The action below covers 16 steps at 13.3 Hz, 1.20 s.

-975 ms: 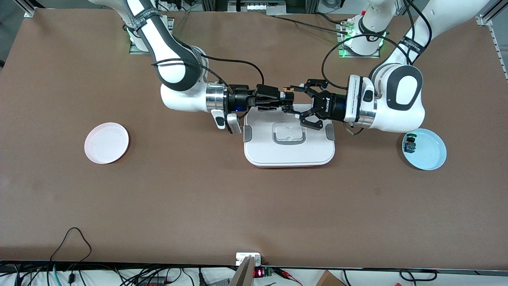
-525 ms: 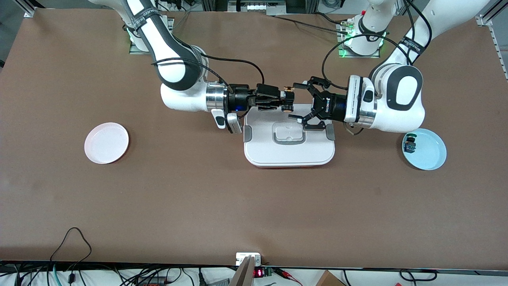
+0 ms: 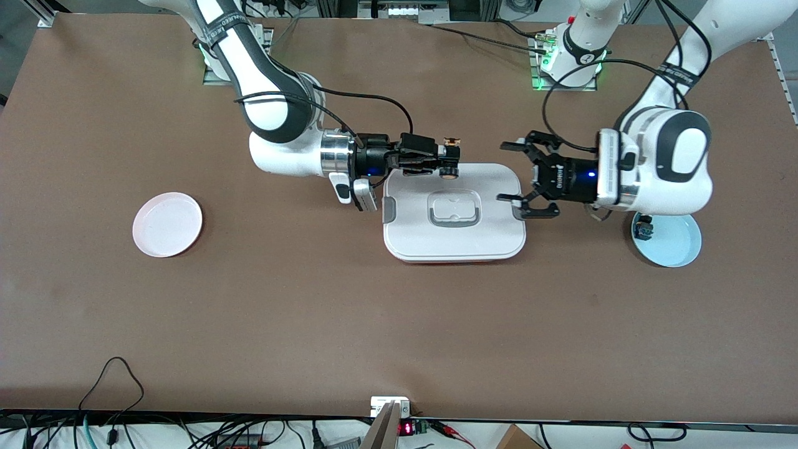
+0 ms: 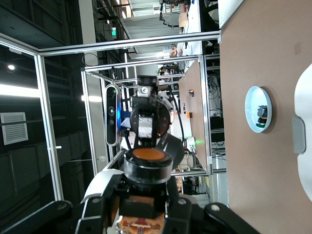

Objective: Transfer orange switch to right arm and place
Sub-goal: 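Close the right gripper on the switch and open the left gripper, then carry the switch with the right gripper while the left gripper withdraws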

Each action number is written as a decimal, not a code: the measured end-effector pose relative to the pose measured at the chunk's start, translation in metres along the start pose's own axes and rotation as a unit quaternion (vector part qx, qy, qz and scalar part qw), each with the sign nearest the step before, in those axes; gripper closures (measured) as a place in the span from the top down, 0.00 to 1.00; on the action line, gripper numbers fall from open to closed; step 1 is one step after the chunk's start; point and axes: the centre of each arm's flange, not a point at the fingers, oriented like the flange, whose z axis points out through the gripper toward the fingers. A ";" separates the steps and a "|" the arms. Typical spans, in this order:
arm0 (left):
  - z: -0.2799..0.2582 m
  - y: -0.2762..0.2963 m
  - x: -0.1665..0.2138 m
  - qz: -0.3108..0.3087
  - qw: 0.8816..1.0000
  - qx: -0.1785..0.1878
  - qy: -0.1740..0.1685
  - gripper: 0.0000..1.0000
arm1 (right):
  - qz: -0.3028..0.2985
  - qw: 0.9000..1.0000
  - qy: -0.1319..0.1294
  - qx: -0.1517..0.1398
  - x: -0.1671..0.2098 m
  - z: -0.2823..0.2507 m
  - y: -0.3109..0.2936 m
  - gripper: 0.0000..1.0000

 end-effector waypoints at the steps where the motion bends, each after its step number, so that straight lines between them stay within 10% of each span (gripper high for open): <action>1: -0.017 0.000 0.002 0.008 1.000 -0.005 -0.008 1.00 | -0.011 1.000 -0.006 -0.012 0.001 -0.003 -0.001 0.42; 11: -0.129 -0.020 0.001 -0.007 0.984 0.006 -0.179 1.00 | -0.121 0.971 -0.127 -0.161 0.057 -0.126 -0.005 0.42; 16: -0.182 -0.016 0.031 -0.032 0.930 0.092 -0.354 1.00 | -0.129 0.931 -0.216 -0.264 0.071 -0.214 0.007 0.42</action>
